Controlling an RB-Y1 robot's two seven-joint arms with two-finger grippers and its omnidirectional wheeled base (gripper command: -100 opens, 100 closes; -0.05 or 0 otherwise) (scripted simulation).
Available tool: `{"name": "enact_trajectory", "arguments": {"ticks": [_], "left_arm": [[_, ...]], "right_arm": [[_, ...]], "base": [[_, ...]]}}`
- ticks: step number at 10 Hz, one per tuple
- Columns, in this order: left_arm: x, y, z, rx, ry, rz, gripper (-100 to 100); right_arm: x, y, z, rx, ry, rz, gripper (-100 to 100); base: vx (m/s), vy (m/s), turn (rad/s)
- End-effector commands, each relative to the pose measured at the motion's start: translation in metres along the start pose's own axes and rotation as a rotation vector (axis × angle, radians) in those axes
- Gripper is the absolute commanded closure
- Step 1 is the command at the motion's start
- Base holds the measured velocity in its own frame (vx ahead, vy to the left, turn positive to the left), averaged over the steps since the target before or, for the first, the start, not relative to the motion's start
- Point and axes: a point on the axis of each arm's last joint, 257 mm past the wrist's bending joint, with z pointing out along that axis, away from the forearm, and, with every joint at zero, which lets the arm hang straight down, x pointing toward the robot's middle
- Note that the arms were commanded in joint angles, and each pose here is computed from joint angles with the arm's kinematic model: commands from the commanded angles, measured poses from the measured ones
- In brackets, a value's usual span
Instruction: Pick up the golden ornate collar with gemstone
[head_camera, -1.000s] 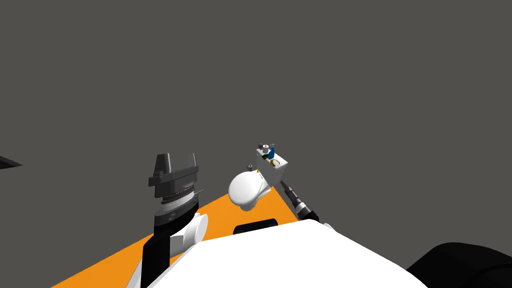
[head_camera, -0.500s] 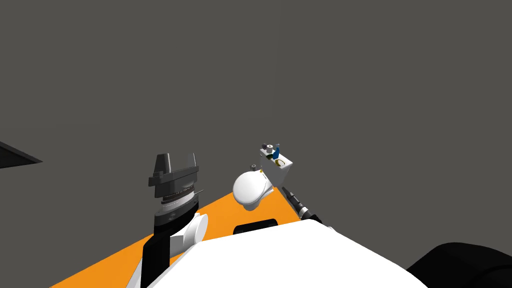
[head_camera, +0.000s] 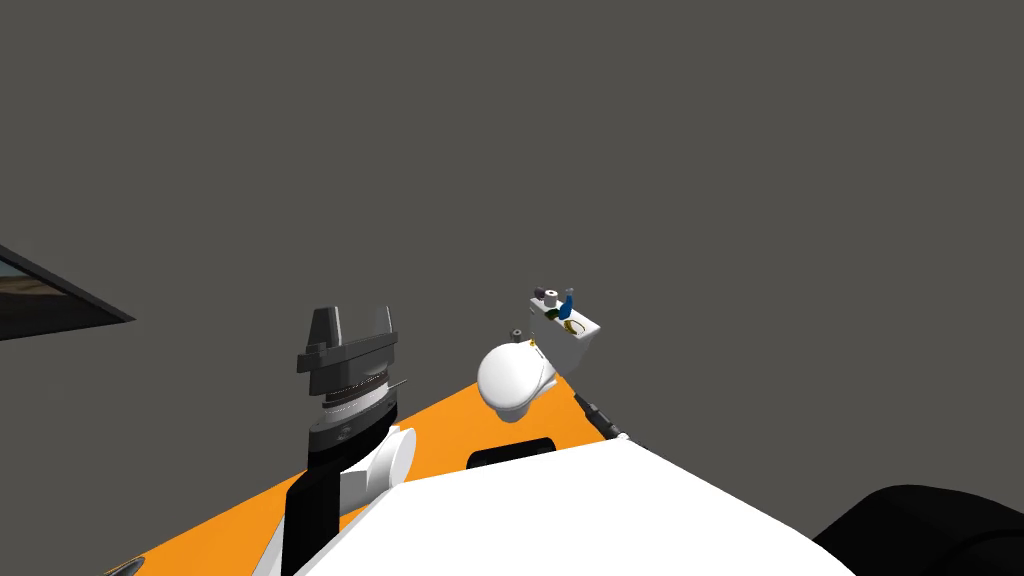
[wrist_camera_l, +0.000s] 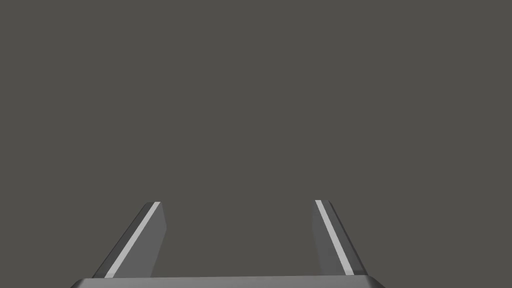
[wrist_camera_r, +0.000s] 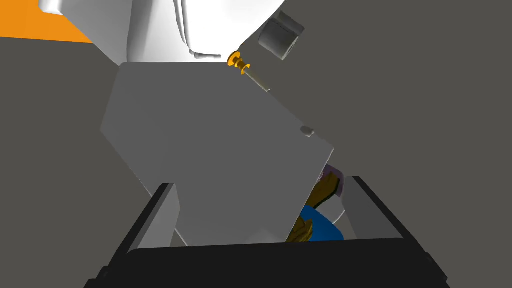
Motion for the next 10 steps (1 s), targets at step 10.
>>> {"name": "enact_trajectory", "arguments": {"ticks": [10], "left_arm": [[0.0,0.0,0.0,0.0,0.0,0.0,0]], "right_arm": [[-0.022,-0.197,-0.079,0.451,0.17,-0.277,-100]], "base": [[0.045,0.137,0.062]]}}
